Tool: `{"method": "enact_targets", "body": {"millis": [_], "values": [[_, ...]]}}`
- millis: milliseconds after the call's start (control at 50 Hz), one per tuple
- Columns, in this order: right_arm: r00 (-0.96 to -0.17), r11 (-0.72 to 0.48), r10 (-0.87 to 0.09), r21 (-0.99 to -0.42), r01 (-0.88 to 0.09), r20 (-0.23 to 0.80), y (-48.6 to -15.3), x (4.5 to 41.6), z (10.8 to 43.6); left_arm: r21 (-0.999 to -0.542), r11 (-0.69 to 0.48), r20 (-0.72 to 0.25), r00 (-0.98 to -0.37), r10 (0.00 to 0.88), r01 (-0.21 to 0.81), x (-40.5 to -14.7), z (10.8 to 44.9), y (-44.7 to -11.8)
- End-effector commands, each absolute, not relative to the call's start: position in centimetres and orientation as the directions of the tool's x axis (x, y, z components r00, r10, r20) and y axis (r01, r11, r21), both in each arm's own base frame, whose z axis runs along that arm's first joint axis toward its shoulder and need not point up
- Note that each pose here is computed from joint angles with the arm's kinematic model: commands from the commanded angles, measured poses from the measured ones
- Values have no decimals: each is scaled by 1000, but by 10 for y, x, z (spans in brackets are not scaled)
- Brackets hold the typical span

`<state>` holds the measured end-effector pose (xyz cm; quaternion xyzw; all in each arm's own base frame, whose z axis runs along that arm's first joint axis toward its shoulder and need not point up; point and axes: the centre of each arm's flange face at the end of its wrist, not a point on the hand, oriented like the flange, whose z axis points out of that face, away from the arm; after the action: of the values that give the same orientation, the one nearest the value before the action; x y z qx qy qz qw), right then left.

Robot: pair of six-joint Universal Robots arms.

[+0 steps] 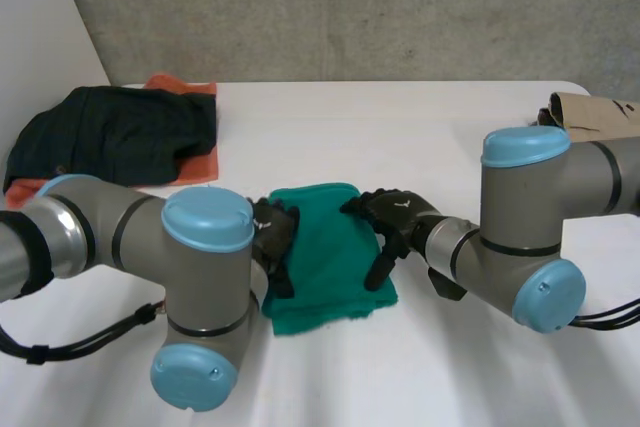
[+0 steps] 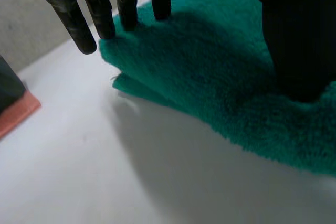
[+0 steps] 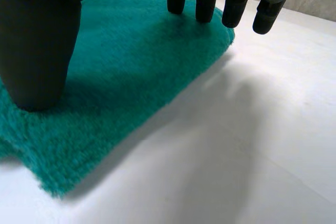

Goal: Fold the laundry.

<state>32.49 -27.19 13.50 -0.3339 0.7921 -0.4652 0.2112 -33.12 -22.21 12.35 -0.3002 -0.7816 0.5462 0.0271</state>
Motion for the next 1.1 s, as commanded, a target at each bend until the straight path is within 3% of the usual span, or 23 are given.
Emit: {"method": "enact_targets", "body": {"millis": [20, 100, 220, 280, 340, 440, 520, 1100], "values": [[-662, 193, -728, -872, -449, 180, -267, 325, 150, -862, 229, -279, -800, 531, 452, -332, 124, -221], [-662, 102, -705, -889, -447, 252, -254, 326, 176, -912, 130, -262, -794, 548, 390, -339, 165, -228], [-614, -8, -731, -904, -428, 297, -218, 336, 179, -959, -1, -233, -788, 570, 283, -331, 223, -250], [-572, -64, -752, -900, -431, 327, -193, 338, 171, -972, -70, -215, -739, 638, 223, -334, 247, -254], [-538, -106, -763, -890, -444, 359, -175, 337, 156, -977, -121, -208, -643, 737, 176, -343, 263, -249], [-504, -165, -761, -873, -459, 409, -164, 337, 137, -983, -85, -156, -483, 862, 165, -349, 265, -233], [-492, -173, -761, -863, -474, 423, -167, 339, 123, -983, -58, -127, -426, 896, 172, -350, 263, -227], [-496, -260, -720, -851, -456, 486, -200, 365, 102, -983, -39, -113, -418, 901, 182, -350, 256, -226]]}}
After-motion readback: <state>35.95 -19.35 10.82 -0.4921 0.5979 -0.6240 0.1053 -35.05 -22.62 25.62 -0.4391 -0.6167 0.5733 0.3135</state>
